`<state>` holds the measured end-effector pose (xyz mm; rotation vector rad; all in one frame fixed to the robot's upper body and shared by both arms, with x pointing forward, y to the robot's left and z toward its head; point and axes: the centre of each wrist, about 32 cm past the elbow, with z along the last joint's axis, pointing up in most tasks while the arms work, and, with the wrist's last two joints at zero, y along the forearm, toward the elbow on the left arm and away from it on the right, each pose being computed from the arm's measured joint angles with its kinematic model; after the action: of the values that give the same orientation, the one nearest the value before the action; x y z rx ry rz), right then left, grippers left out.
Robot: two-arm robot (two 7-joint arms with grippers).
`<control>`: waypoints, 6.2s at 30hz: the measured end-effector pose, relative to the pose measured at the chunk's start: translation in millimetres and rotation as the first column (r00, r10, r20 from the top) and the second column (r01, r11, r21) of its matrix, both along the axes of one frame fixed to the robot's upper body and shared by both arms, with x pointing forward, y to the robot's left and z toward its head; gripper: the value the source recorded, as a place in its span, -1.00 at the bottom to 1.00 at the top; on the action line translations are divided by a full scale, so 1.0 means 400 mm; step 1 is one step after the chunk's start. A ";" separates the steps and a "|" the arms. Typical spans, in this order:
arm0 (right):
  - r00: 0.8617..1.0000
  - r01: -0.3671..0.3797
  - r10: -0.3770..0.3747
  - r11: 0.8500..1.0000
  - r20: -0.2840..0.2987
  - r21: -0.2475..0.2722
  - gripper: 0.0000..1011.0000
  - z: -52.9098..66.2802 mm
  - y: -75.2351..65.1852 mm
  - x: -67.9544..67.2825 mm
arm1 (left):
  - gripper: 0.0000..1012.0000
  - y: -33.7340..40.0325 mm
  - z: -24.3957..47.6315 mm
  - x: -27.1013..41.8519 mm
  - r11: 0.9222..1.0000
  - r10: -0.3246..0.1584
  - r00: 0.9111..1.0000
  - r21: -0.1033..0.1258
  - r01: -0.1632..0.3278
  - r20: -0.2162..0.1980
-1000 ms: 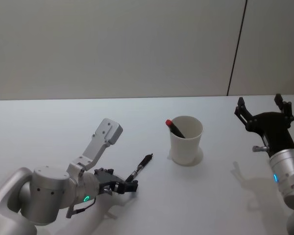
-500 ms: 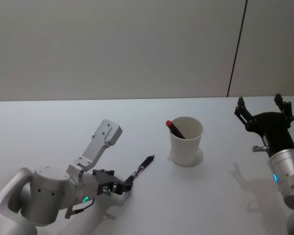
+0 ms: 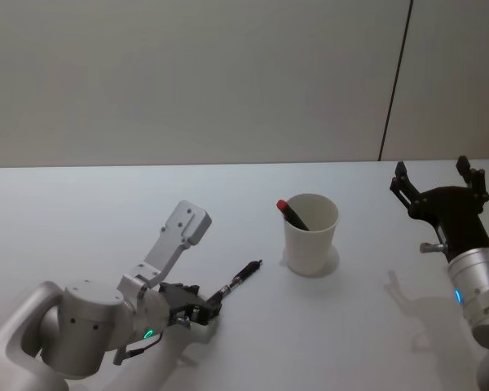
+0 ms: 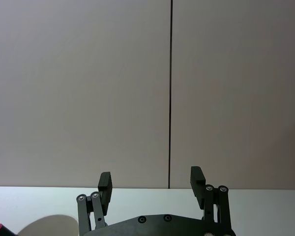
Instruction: Place the pen into the pen holder.
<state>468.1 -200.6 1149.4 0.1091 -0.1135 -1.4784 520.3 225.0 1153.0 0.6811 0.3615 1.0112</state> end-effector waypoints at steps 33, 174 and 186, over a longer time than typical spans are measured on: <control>1.000 0.000 0.000 1.000 0.000 0.000 0.98 0.000 0.000 0.000 | -0.75 -0.015 0.018 -0.011 1.000 -0.015 0.997 0.001 0.015 0.079; 0.902 -0.420 0.418 0.907 0.108 0.000 0.98 0.032 -0.041 0.001 | -0.75 0.322 0.068 0.048 0.722 -0.354 0.426 -0.046 0.690 0.833; 0.810 -0.580 0.570 0.814 0.135 0.042 0.98 0.056 -0.032 0.027 | -0.75 0.323 0.068 0.048 0.722 -0.354 0.425 -0.046 0.691 0.833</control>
<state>479.1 -213.5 1171.8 0.2733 -0.1026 -0.8621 539.5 354.2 1180.2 -0.0928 -0.4433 0.4815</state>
